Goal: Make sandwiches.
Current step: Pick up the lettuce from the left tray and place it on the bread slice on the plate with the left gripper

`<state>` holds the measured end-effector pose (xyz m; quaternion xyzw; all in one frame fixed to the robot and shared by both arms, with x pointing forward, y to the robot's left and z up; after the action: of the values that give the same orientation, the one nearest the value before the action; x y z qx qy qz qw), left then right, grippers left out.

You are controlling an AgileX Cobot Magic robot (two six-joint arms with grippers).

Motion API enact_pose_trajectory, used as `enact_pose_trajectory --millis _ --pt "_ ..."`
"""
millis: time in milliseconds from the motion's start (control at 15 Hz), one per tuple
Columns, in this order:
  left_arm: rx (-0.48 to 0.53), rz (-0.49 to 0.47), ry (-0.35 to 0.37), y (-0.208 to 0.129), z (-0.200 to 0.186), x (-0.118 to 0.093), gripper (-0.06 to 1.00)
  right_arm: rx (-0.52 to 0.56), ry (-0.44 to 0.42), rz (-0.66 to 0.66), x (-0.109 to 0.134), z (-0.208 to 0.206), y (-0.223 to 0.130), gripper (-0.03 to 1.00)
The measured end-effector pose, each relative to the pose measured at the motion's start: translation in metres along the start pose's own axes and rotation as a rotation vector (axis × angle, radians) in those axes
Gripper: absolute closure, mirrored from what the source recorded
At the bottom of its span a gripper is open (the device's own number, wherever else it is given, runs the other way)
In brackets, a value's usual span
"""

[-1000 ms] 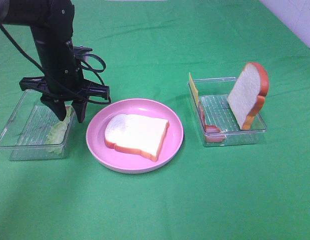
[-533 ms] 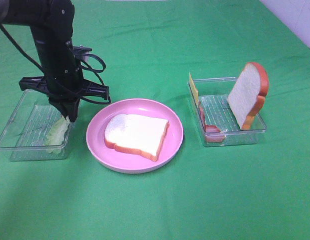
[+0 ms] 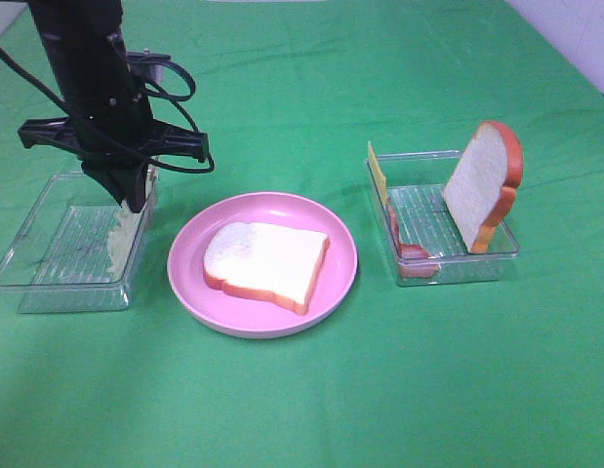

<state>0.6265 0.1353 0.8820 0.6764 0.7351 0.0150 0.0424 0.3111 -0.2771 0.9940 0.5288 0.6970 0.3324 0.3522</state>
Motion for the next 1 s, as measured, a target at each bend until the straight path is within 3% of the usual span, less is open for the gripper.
enact_pose_trajectory --millis 67,200,267,333,600,667,800,1000 --pt "0.003 0.004 -0.010 -0.001 -0.003 -0.001 0.94 0.000 0.000 0.000 0.000 0.000 0.000 0.29" --pt "0.029 0.025 -0.102 -0.009 -0.011 -0.018 0.94 0.000 0.000 0.000 0.000 0.000 0.000 0.29" --pt "0.051 0.044 -0.239 -0.016 -0.022 -0.042 0.94 0.000 0.000 0.000 0.000 0.000 0.000 0.29" --pt "0.046 0.056 -0.313 -0.017 -0.028 -0.056 0.94 0.000 0.000 0.000 0.000 0.000 0.000 0.29" --pt "0.005 0.157 -0.508 -0.024 -0.043 -0.106 0.94 0.000 0.000 0.000 0.000 0.000 0.000 0.29" --pt "0.003 0.197 -0.571 -0.033 -0.039 -0.133 0.94 0.000 0.000 0.000 0.000 0.000 0.000 0.29" --pt "0.019 0.203 -0.579 -0.038 -0.026 -0.145 0.94 0.000 0.001 0.000 0.000 0.000 0.000 0.29" --pt "0.032 0.215 -0.521 -0.035 0.002 -0.140 0.94 0.000 0.001 0.000 0.000 0.000 0.000 0.29"
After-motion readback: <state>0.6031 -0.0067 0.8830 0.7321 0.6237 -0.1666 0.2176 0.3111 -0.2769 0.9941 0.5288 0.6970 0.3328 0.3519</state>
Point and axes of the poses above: a point on each arm's last joint axis where the gripper is mounted, z pointing out along that axis toward the gripper, x along the wrist's bending axis when the last joint is at zero, y = z × x, the point moved 10 cm from there along z, pointing out along that axis toward the gripper, and after that the axes turned 9 degrees about -z, right-handed, at the moved point
